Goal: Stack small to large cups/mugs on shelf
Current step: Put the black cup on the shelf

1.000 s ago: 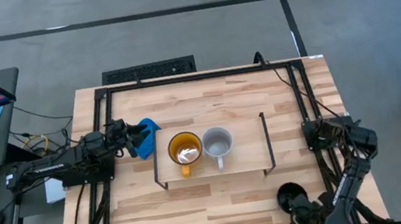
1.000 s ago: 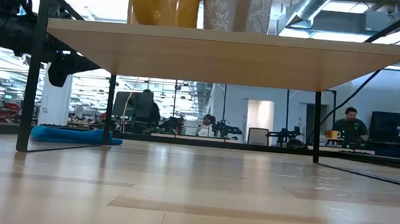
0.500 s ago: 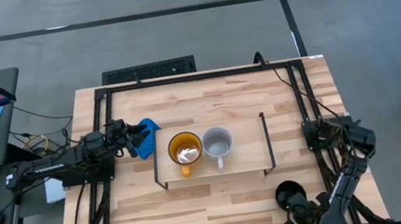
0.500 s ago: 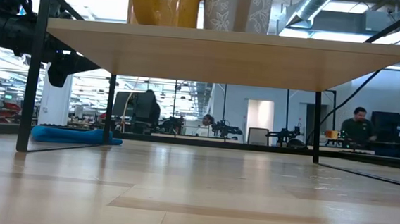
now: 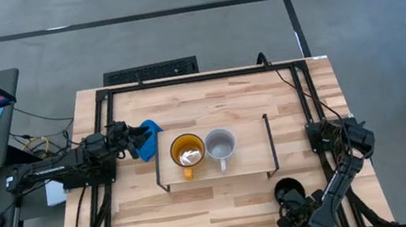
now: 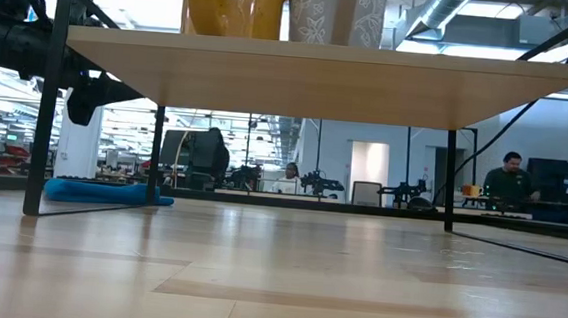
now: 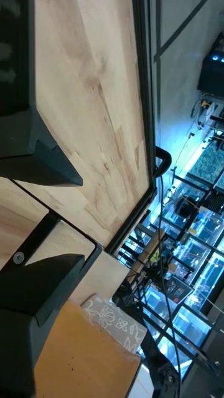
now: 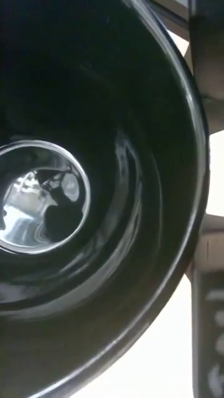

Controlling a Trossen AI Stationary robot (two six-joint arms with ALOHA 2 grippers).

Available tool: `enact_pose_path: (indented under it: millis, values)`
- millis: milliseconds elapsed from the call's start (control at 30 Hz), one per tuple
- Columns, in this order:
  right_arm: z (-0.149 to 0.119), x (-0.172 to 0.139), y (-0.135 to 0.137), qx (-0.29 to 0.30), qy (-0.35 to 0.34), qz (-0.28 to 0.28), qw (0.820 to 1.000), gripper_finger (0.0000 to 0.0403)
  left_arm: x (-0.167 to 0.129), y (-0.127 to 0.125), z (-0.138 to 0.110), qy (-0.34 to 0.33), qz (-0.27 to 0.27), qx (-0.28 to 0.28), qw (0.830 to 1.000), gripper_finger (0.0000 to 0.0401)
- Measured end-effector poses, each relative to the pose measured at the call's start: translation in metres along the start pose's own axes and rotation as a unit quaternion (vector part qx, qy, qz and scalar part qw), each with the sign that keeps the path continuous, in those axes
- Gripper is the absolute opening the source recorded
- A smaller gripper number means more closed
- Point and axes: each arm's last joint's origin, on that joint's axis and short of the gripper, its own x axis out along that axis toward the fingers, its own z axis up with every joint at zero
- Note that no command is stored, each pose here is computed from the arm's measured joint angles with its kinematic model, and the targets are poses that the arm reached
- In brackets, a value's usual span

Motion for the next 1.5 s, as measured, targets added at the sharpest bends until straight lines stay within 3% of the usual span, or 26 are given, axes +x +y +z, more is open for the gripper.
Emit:
enact_pose_path:
  millis: [300,800,1200,1500]
  values:
    - [0.0,-0.001,0.0,0.001,-0.003,0.005,1.0,0.0077,0.0,0.0,0.0,0.0,0.0,0.0,1.0,0.0179]
    - [-0.002,-0.018,0.002,-0.002,0.011,0.011,1.0,0.0079,0.0,0.0,0.0,0.0,0.0,0.0,1.0,0.0179]
    - [-0.004,-0.058,0.011,0.018,0.03,0.058,0.998,0.0079,0.0,0.0,0.0,0.0,0.0,0.0,1.0,0.0179]
    - [0.009,-0.095,0.021,0.027,0.052,0.104,0.993,0.0079,0.0,0.0,0.0,0.0,0.0,0.003,1.0,0.0179]
